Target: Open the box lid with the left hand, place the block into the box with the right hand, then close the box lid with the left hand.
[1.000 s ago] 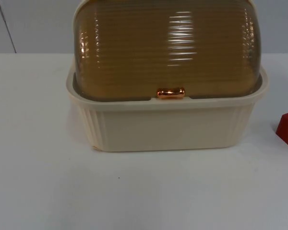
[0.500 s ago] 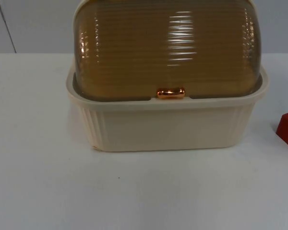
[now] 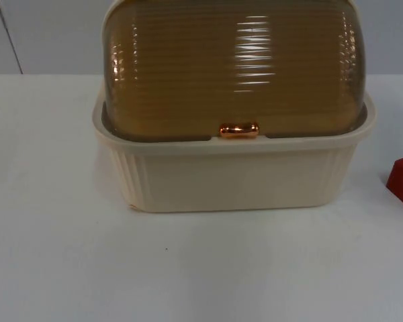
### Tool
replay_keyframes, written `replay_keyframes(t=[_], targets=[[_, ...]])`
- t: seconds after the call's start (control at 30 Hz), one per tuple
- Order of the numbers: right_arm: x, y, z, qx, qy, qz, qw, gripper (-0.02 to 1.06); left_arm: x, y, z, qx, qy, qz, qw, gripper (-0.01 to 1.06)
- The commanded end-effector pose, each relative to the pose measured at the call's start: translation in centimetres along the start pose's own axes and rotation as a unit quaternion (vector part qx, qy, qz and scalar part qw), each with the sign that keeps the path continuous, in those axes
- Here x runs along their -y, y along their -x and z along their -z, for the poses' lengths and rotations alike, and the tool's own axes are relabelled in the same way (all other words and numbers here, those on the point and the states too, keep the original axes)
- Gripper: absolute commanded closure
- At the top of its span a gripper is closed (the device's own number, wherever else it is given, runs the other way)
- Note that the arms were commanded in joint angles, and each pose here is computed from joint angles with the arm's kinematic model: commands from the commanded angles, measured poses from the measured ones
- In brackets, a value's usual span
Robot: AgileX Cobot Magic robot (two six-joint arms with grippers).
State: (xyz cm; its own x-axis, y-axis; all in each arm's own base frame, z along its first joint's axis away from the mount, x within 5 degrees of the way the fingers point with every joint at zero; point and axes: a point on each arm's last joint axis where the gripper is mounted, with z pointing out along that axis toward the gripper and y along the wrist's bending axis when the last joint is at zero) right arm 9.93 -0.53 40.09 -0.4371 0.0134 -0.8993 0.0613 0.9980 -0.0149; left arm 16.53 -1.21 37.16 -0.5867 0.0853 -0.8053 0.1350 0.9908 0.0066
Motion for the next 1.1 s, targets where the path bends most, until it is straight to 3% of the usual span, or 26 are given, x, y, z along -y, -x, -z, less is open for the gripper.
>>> replay_keyframes(t=[0.0,0.13,0.27,0.3,0.37,0.4,0.43,0.47,0.57,0.67,0.7,0.77,0.93,1.07], targets=[[0.1,0.3,0.1,0.015,-0.003,0.002,0.9999,0.0,0.5,0.2,-0.9,-0.014,-0.023,-0.002,1.0,0.01],[0.1,0.3,0.1,0.013,-0.004,0.003,0.9999,0.0,1.8,0.2,-4.0,-0.059,-0.048,-0.043,0.996,0.01],[0.3,0.3,0.1,0.013,-0.016,0.013,0.9997,0.0,6.8,-0.2,-6.2,-0.074,-0.099,-0.204,0.971,0.01],[0.3,0.3,0.1,0.013,-0.016,0.013,0.9997,0.0,6.8,-0.2,-6.2,-0.074,-0.099,-0.204,0.971,0.01],[0.4,0.3,0.1,0.013,-0.021,0.018,0.9995,0.0,9.4,-0.3,-6.3,-0.046,-0.111,-0.293,0.948,0.01],[0.4,0.3,0.1,0.013,-0.021,0.018,0.9995,0.0,11.2,-0.6,-6.3,-0.031,-0.115,-0.351,0.929,0.01],[0.4,0.3,0.1,0.013,-0.021,0.018,0.9995,0.0,12.0,-0.7,-6.5,-0.021,-0.109,-0.385,0.916,0.01],[0.4,0.3,0.1,0.013,-0.021,0.018,0.9995,0.0,12.0,-0.7,-6.5,-0.021,-0.109,-0.385,0.916,0.01],[0.4,0.3,0.1,0.013,-0.021,0.017,0.9995,0.0,14.8,-1.4,-7.4,0.002,-0.111,-0.478,0.871,0.01],[0.4,0.3,0.1,0.013,-0.02,0.017,0.9996,0.0,17.5,-1.8,-9.1,-0.001,-0.118,-0.539,0.834,0.01],[0.4,0.3,0.1,0.013,-0.02,0.017,0.9996,0.0,17.5,-1.8,-9.1,-0.001,-0.118,-0.539,0.834,0.01],[0.4,0.3,0.1,0.013,-0.02,0.016,0.9996,0.0,19.4,-1.8,-10.0,0.005,-0.13,-0.574,0.809,0.01],[0.4,0.3,0.1,0.013,-0.02,0.016,0.9996,0.0,22.1,-1.7,-12.0,0.054,-0.151,-0.592,0.79,0.01],[0.4,0.3,0.1,0.013,-0.021,0.018,0.9995,0.0,22.9,-2.1,-13.7,0.066,-0.136,-0.599,0.787,0.01]])
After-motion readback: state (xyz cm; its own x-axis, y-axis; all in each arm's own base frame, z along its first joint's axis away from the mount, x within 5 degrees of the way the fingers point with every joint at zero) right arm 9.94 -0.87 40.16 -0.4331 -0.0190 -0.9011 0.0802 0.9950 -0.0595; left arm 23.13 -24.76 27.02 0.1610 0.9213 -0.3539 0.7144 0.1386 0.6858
